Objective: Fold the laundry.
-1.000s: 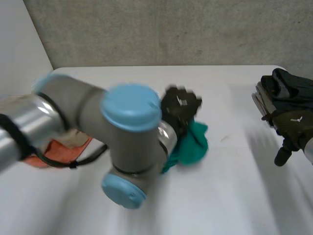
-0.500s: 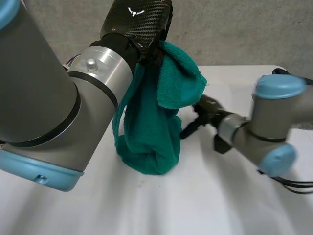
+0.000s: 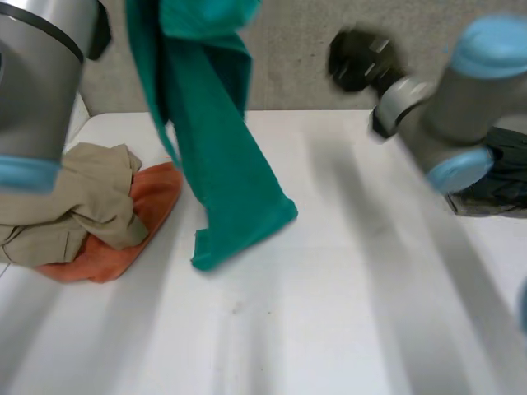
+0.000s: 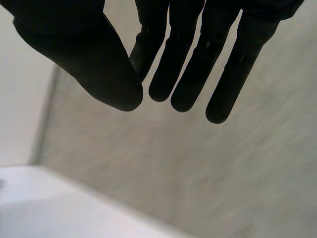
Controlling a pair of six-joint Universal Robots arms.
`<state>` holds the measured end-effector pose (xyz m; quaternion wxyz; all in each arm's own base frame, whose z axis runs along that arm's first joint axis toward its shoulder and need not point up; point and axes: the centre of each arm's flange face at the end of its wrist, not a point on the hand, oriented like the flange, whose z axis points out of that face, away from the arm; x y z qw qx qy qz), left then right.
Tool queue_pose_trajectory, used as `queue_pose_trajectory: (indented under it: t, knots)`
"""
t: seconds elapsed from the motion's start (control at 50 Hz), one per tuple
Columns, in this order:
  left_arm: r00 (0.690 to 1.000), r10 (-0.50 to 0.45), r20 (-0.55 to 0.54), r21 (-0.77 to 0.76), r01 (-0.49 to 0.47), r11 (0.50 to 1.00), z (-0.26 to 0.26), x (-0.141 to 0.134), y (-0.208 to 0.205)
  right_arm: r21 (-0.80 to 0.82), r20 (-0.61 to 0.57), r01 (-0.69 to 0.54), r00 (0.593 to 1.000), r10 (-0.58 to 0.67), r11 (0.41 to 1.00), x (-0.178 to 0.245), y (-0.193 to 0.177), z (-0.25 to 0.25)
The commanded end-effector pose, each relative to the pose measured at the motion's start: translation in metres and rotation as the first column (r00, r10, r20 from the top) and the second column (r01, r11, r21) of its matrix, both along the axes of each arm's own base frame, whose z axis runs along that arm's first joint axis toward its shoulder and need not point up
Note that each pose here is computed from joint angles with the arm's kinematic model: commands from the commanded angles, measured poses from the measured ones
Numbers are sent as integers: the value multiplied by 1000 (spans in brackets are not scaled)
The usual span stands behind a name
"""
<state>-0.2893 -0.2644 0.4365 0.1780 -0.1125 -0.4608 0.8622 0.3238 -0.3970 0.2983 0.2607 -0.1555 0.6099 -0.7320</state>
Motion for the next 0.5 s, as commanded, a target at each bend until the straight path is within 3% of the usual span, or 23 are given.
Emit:
queue_pose_trajectory:
  t: [0.02,0.12,0.2,0.22,0.28,0.38,0.5]
  knots:
    - [987,40,-153,32,-35,999,-7,37,-44,-297,-82,183,973,-215,937,-50,19,82]
    - [982,49,-181,154,-21,988,-44,45,-68,-347,-143,152,967,-212,926,-57,51,99]
    - [987,2,-158,211,32,977,-65,31,-65,-216,-241,71,963,-124,974,-53,63,72]
    - [989,-35,-145,214,66,975,-67,24,-59,-121,-283,58,955,-91,991,-52,61,49]
    - [985,-115,-127,190,137,972,-59,13,-45,31,-349,44,937,-30,999,-44,47,0]
    - [974,-195,-119,108,208,972,-21,13,-9,95,-361,-10,931,44,995,-25,26,-38]
    - [957,-278,-89,90,285,954,-1,16,33,158,-332,-218,907,260,963,15,22,-80]
